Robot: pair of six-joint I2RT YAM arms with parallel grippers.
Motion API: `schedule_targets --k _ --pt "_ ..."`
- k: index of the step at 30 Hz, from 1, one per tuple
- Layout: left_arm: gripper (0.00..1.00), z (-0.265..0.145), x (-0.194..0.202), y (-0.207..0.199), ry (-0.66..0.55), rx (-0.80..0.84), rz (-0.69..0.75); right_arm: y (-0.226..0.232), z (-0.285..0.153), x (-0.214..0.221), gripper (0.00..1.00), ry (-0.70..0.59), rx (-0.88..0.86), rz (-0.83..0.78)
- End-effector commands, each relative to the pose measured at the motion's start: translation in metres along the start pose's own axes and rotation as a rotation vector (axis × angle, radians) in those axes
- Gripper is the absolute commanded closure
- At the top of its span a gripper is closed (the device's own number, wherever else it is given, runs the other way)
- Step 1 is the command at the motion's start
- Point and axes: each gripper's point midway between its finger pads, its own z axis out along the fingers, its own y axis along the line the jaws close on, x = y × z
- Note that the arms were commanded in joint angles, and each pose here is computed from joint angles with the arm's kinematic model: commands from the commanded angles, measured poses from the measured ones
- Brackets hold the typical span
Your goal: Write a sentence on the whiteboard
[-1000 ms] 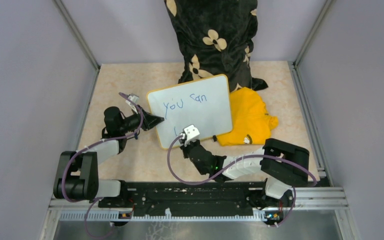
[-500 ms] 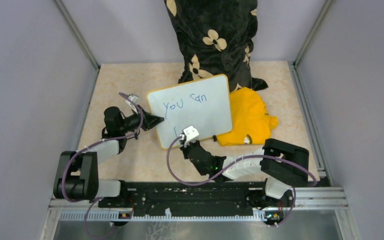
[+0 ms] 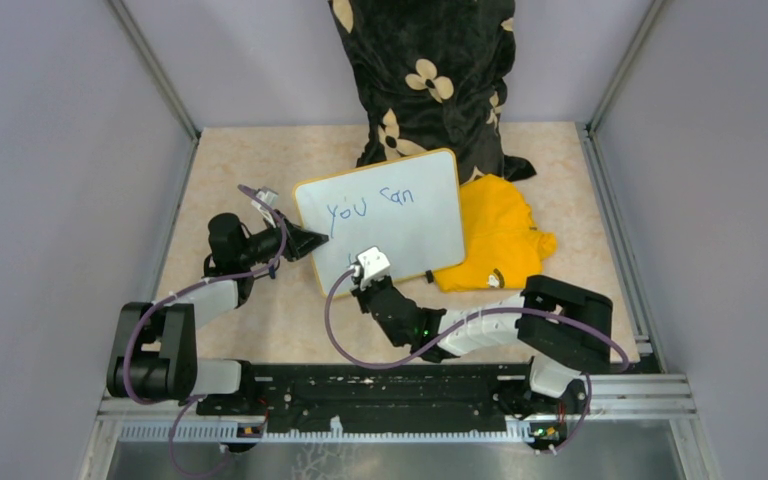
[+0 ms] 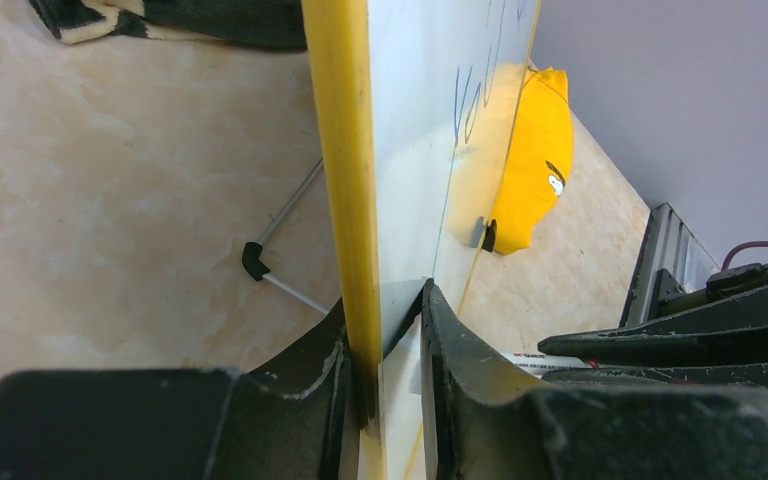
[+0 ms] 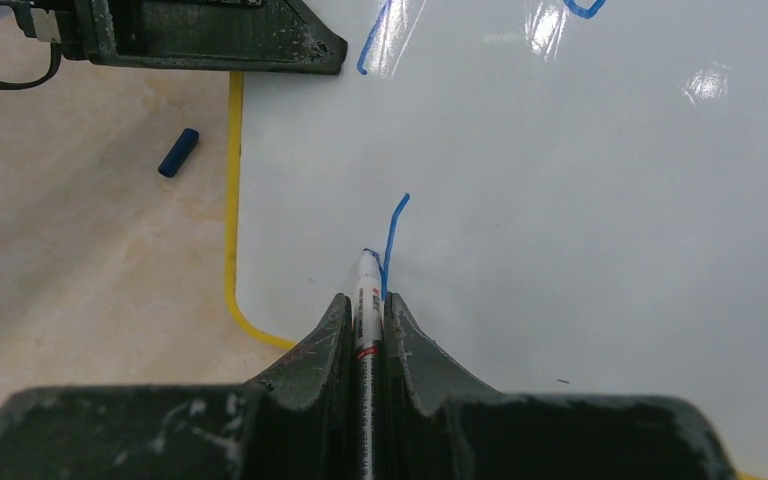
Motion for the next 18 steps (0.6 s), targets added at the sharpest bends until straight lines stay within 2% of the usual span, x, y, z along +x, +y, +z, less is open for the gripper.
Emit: schedule_targets --k 1,9,18 --pt "1.00 0.001 0.002 0.025 -0.005 -0.114 0.040 0.015 0.006 -0.016 1.00 -0.037 -0.039 0.033" --pt "1.00 0.001 0.002 0.025 -0.004 -0.114 0.039 0.018 0.002 0.000 1.00 0.011 -0.076 0.022" --pt "1.00 0.001 0.003 0.025 -0.002 -0.114 0.035 0.002 -0.007 0.019 1.00 0.052 -0.036 0.008"
